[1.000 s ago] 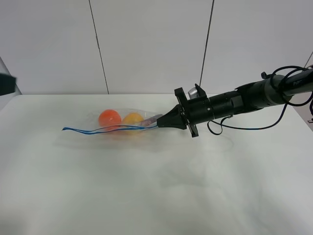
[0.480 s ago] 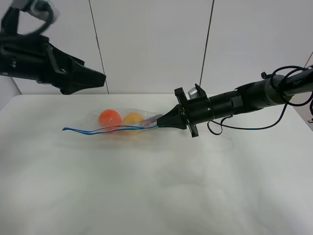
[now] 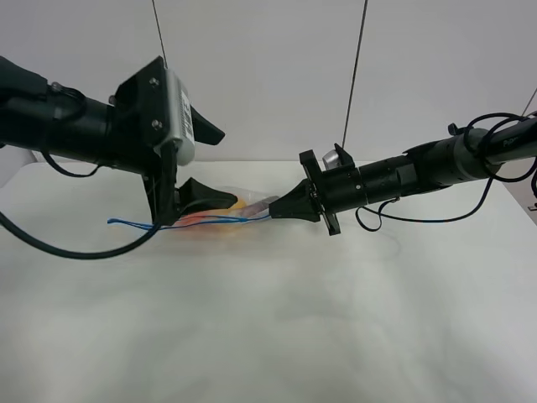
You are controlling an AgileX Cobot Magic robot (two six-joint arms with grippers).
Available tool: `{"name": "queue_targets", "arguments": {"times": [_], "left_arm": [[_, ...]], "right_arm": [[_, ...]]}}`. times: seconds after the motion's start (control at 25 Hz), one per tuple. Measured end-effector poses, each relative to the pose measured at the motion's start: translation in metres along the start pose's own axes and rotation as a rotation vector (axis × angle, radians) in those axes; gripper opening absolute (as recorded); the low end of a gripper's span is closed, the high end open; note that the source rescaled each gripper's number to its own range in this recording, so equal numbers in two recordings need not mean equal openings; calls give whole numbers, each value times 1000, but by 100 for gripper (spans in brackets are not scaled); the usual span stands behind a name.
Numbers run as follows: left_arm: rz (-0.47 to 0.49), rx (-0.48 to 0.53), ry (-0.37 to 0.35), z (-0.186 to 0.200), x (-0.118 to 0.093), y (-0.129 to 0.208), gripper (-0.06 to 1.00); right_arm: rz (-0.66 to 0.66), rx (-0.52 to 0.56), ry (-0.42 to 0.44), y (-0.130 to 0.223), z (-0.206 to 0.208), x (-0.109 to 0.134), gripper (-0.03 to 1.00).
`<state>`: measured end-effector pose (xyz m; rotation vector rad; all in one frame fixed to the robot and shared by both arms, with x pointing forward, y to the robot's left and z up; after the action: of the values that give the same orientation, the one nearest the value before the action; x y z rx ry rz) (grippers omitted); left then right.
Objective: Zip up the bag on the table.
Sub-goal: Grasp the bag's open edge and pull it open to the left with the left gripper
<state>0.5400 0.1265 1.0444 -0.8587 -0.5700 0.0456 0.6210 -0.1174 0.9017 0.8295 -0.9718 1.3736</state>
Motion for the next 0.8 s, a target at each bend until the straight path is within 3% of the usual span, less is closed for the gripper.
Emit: {"name": "queue_targets", "arguments": {"times": [0.24,0.32,0.44,0.6,0.8], "left_arm": [[-124,71,-72,-16,-11,3,100],[-124,139,-130,-23,-15,15,100],[-98,190,-147,-35,-24,26,100],[-71,265,-161,-58,-31,41,100],[-53,354,-107,-84,-45,70,97]], "right_arm": [[-1,2,-5,0,0,1,0],[-1,2,-5,0,0,1,0],[-1,2,-5,0,0,1,0],[-1,2,-5,0,0,1,0],[-1,2,-5,0,0,1,0]]}}
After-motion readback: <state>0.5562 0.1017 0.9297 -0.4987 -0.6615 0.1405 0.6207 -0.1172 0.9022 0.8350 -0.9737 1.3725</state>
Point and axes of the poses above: a point on each arm's last joint axis where the gripper is mounted, z pointing back along that axis away from the gripper, x along the wrist's bending axis when the last joint is at zero, y = z × x, the point moved 4 cm from there along -z, pointing out along that axis toward the gripper, and after that the axes turned 4 degrees about -z, right-handed, at the moved point
